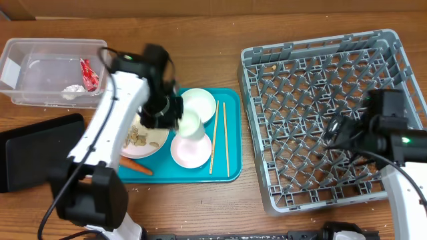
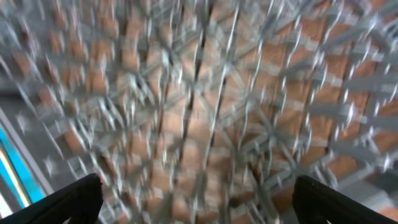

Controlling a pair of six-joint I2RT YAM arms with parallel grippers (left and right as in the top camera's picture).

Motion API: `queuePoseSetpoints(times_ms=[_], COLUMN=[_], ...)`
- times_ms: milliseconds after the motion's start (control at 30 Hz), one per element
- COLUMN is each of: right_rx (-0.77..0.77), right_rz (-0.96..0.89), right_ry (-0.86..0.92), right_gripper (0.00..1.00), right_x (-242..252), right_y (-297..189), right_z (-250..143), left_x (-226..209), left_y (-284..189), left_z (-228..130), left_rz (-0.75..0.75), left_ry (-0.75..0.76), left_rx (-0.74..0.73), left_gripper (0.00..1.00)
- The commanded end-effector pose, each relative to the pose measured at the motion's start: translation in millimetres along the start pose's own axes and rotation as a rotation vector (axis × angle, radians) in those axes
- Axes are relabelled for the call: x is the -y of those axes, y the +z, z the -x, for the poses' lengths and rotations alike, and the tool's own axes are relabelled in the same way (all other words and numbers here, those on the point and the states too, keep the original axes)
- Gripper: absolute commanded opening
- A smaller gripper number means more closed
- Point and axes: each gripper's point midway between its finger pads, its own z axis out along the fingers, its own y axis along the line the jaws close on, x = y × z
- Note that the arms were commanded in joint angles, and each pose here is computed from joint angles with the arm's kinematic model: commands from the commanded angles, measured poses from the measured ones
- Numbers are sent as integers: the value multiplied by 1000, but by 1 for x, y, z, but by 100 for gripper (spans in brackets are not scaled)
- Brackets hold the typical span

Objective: Sort waste into correct bins and load items into the dishwasher

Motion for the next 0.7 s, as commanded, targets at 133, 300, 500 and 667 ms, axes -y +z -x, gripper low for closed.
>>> queuePoseSetpoints(times_ms=[133, 300, 500, 667], right_rx=[10, 35, 2, 28], right_rz=[777, 1321, 1381, 1409], right_ry=[-331, -567, -642, -705], right_gripper=[100, 100, 100, 100], right_x=[-110, -160, -178, -187], right_y=[-53, -123, -126, -130], right_z=[-4, -33, -46, -50], left_x=[99, 135, 175, 194], left_y=[-69, -83, -84, -75], left_z=[9, -6, -32, -52], left_rz=[-770, -985, -1092, -1088], left_ry=[204, 299, 413, 463], left_rx=[75, 25, -50, -111], left_gripper=[4, 4, 4, 4])
